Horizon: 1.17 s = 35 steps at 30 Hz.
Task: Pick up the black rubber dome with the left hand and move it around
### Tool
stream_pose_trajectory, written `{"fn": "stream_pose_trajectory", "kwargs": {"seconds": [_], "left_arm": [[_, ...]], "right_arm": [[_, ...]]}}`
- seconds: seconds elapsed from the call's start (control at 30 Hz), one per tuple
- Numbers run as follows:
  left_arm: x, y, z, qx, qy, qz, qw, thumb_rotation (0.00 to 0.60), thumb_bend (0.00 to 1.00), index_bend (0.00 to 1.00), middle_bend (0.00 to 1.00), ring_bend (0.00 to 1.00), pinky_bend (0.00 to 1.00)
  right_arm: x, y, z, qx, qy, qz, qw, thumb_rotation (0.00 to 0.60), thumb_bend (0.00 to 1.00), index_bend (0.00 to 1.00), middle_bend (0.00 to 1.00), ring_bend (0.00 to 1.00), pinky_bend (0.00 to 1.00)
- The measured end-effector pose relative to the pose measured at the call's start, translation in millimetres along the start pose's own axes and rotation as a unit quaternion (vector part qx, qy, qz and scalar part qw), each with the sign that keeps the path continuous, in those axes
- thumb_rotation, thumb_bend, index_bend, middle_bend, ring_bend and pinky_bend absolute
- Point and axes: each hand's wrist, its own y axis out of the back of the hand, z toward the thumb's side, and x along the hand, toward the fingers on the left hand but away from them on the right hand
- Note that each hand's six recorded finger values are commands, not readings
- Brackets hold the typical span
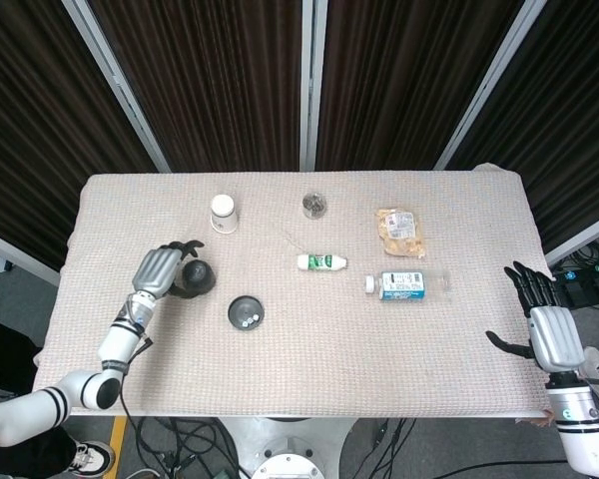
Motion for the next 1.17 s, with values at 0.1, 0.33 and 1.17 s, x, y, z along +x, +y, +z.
{"fn": "stream_pose_trajectory", "kwargs": {"seconds": [0.1, 0.33, 1.17], "left_arm": [[-2, 0, 1, 0.001, -0.011, -0.002, 0.9999, 0.600, 0.00, 0.12, 0.09, 0.06, 0.15], [-15, 22, 3, 0.015, -0.032, 0.024, 0.9991, 0.600, 0.00, 0.12, 0.09, 0.05, 0.15], [-219, 56, -106, 0.155, 0.145, 0.154, 0.9651, 0.600, 0.00, 0.12, 0.13, 0.05, 0.14]], "right_arm": [[0, 0, 1, 0.000, 0.001, 0.000, 1.0000, 0.600, 0.05, 0.00, 0.00, 0.00, 0.00], [0, 0, -2, -0.003, 0.000, -0.001, 1.0000, 0.600, 0.05, 0.00, 0.00, 0.00, 0.00], [5, -1, -1, -0.004, 0.006, -0.012, 0.9999, 0.600, 0.03, 0.00, 0.00, 0.00, 0.00]]}}
